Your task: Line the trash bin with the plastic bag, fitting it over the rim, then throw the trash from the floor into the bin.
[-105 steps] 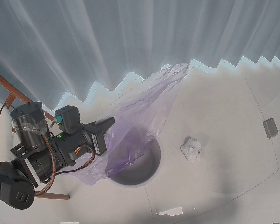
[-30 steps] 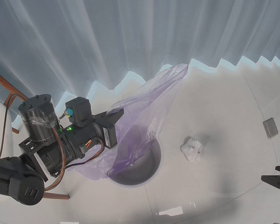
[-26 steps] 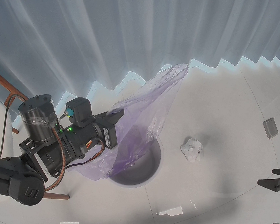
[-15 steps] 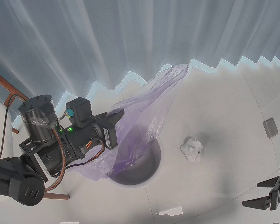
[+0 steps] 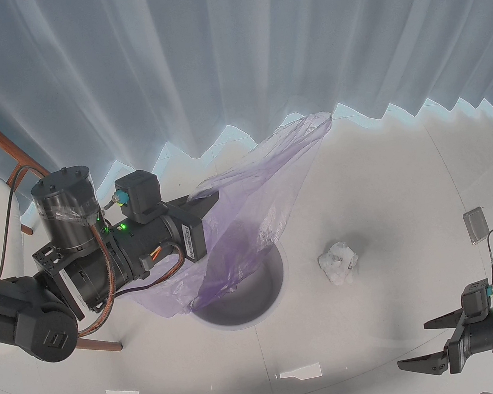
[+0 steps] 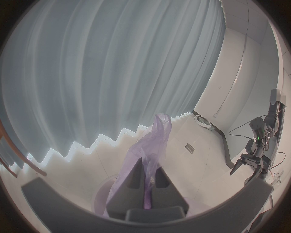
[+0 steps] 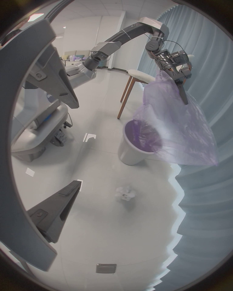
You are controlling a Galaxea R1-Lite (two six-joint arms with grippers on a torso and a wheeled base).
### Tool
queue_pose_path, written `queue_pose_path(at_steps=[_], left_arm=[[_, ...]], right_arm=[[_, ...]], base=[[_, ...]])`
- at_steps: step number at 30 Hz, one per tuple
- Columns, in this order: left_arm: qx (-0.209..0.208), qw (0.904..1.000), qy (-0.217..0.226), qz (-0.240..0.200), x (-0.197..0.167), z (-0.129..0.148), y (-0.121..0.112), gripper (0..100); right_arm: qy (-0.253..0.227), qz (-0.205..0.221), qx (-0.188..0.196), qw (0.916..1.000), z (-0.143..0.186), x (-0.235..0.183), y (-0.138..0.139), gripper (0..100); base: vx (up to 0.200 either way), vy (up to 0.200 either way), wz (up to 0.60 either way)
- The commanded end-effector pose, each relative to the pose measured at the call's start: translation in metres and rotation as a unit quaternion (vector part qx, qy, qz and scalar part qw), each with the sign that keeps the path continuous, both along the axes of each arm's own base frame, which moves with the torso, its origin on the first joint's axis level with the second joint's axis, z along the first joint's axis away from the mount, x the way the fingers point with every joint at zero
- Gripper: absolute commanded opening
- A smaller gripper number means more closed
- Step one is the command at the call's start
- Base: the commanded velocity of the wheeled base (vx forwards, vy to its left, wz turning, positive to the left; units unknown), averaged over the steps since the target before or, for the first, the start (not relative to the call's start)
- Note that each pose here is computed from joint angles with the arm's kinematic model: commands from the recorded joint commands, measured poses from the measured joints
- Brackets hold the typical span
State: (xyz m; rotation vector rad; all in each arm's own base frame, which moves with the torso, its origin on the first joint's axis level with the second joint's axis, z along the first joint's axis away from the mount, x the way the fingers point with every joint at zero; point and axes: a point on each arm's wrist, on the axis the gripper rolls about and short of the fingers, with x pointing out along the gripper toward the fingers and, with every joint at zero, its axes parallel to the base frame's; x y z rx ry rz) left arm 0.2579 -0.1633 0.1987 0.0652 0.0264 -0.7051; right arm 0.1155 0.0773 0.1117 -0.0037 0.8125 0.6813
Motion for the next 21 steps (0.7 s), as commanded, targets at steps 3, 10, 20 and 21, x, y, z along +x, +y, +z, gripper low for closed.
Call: queue_pose_path(at_steps=[3, 10, 20, 21], left_arm=[[-0.001, 1.0000, -0.001, -0.002, 0.000, 0.000, -0.002, 0], [-0.001, 0.9999, 0.000, -0.013, -0.004, -0.001, -0.008, 0], [0.001, 0.9999, 0.003, -0.012, -0.002, -0.003, -0.009, 0], [0.002, 0.9999, 0.004, -0.012, -0.002, -0.004, -0.009, 0]], right_arm=[[-0.011, 0.020, -0.017, 0.9996, -0.015, 0.027, 0.017, 100], [-0.044, 0.051, -0.015, 0.9976, -0.025, 0.050, 0.040, 100], [-0.055, 0.091, -0.012, 0.9942, -0.025, 0.069, 0.081, 100], [-0.055, 0.092, -0.012, 0.9941, -0.025, 0.069, 0.081, 100]], base=[[0.000, 0.000, 0.00], [0.000, 0.000, 0.00], [0.000, 0.000, 0.00], [0.000, 0.000, 0.00]])
